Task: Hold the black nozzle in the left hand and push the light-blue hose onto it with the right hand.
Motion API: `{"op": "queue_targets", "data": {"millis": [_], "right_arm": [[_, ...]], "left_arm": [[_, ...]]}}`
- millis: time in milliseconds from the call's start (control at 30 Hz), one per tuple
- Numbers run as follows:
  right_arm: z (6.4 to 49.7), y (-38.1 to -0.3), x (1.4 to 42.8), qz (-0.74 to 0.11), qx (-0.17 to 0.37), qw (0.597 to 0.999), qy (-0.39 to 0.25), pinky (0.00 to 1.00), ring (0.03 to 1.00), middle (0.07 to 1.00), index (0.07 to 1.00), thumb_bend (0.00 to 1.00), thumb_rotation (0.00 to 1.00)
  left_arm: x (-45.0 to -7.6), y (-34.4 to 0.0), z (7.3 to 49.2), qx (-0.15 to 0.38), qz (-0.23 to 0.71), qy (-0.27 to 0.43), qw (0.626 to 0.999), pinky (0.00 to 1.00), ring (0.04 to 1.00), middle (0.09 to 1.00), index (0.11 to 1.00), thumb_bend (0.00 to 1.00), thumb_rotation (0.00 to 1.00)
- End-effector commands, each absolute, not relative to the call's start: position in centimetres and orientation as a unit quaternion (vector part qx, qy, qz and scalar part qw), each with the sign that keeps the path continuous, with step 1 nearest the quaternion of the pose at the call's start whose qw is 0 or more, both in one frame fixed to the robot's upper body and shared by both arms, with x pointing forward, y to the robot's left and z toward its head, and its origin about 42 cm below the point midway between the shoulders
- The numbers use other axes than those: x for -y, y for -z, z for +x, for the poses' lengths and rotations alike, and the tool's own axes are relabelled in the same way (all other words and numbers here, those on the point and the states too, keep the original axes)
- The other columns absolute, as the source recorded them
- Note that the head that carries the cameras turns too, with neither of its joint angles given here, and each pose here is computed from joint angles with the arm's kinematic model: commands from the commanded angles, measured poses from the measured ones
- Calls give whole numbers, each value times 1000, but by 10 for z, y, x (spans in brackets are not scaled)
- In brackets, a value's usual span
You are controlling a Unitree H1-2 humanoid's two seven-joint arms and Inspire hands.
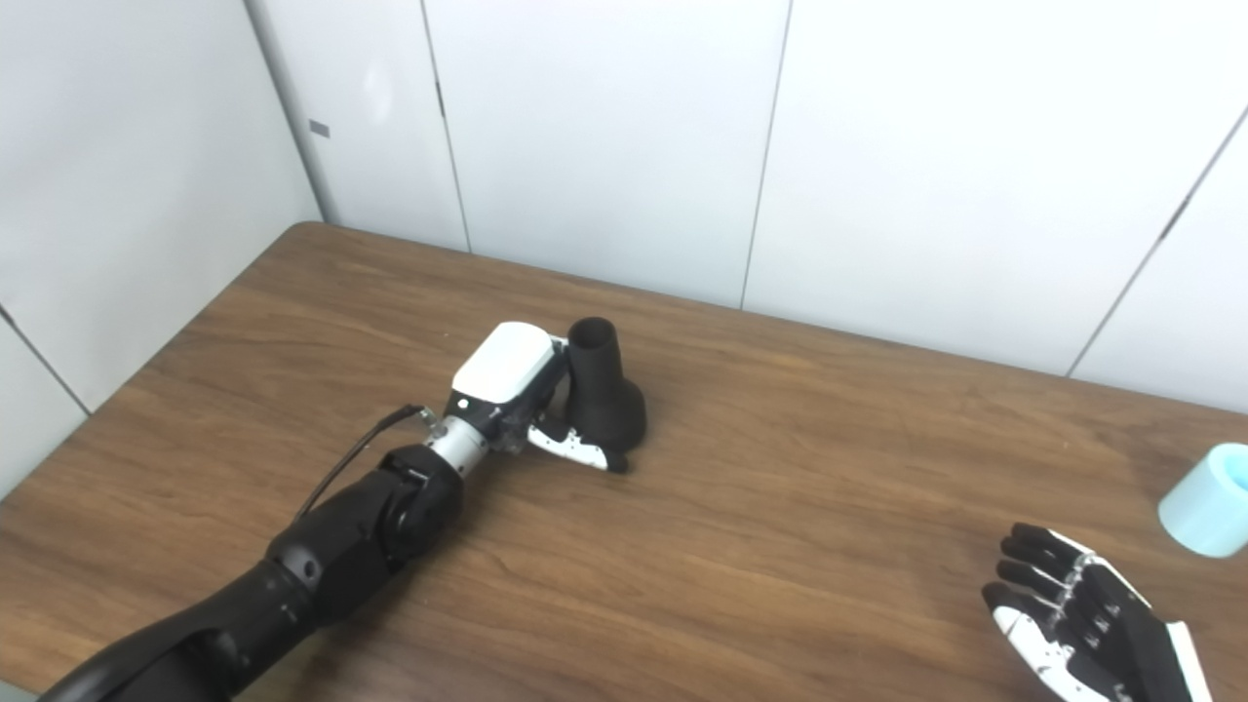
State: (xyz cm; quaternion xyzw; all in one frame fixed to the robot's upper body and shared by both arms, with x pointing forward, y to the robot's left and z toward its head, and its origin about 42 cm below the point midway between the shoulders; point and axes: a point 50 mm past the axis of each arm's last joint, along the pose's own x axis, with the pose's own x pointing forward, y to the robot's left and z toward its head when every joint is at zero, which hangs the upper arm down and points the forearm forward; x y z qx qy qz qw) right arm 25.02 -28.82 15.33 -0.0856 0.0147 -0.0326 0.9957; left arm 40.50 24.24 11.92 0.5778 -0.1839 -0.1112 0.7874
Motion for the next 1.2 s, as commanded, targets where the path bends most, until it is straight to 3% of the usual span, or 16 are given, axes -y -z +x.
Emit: {"op": "queue_targets", "data": {"millis": [0, 233, 567, 800, 1167], "right_arm": [[253, -170, 287, -95, 17, 994, 44, 629, 705, 721, 699, 217, 0], [253, -167, 283, -88, 13, 995, 51, 632, 705, 717, 692, 227, 0], [256, -164, 270, -83, 21, 994, 60, 611, 689, 707, 684, 249, 0], [257, -173, 265, -71, 59, 991, 100, 545, 659, 685, 651, 274, 0], [261, -196, 267, -81, 111, 976, 168, 573, 662, 684, 647, 288, 0]], "left_arm": [[-215, -67, 365, 143, 585, 232, 764, 70, 104, 156, 483, 518, 40], [-197, -60, 351, 194, 598, 272, 728, 50, 87, 145, 482, 520, 43], [-182, -67, 328, 227, 567, 322, 723, 58, 94, 151, 481, 520, 44], [-182, -77, 310, 250, 548, 342, 721, 62, 103, 161, 481, 520, 44], [-197, -77, 292, 265, 528, 368, 718, 61, 111, 169, 483, 519, 41]]}}
